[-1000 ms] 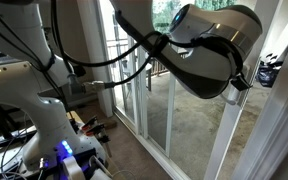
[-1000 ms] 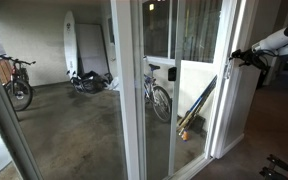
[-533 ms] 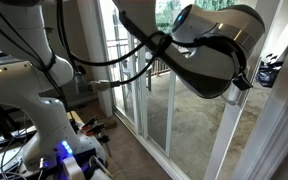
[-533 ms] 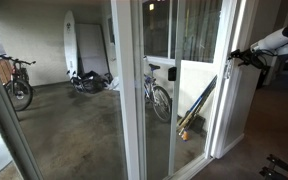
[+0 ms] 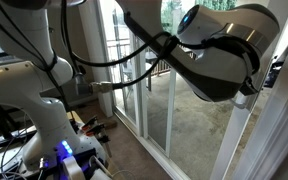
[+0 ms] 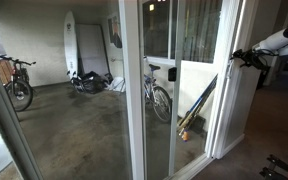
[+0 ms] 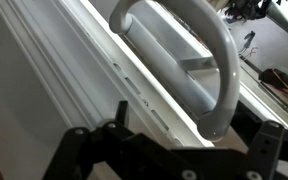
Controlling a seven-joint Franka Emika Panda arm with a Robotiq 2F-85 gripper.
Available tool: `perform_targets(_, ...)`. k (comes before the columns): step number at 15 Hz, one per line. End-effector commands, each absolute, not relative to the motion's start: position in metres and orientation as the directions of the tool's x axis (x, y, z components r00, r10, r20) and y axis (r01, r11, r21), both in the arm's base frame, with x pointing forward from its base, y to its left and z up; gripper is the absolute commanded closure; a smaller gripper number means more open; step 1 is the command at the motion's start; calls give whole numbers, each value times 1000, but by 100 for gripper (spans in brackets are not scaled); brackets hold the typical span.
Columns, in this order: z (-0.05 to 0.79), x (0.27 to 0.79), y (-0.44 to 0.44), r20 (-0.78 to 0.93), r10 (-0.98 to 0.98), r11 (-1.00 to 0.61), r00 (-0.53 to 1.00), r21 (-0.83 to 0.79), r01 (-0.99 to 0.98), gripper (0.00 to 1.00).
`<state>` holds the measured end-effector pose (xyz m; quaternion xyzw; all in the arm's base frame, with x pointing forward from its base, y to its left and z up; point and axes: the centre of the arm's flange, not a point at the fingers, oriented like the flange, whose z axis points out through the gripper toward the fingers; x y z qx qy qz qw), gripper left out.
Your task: Slide the glass door to the right
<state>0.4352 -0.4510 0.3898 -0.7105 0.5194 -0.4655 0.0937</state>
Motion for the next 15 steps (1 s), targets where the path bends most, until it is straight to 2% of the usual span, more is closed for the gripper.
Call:
perform_targets(1, 396, 412, -526, 474, -875, -283, -103, -671, -685, 0)
perform_targets(3, 399, 407, -521, 406, -905, -231, -129, -721, -653, 0)
perform_targets(6, 368, 401, -424, 441, -898, -348, 8, -698, -626, 0)
perform_targets(9, 345, 397, -382, 424, -897, -404, 124, -673, -620, 0)
perform_targets(12, 329, 388, -366, 374, -912, -392, 169, -674, -626, 0)
perform_targets(15, 320, 375, -369, 339, -930, -345, 139, -677, -650, 0)
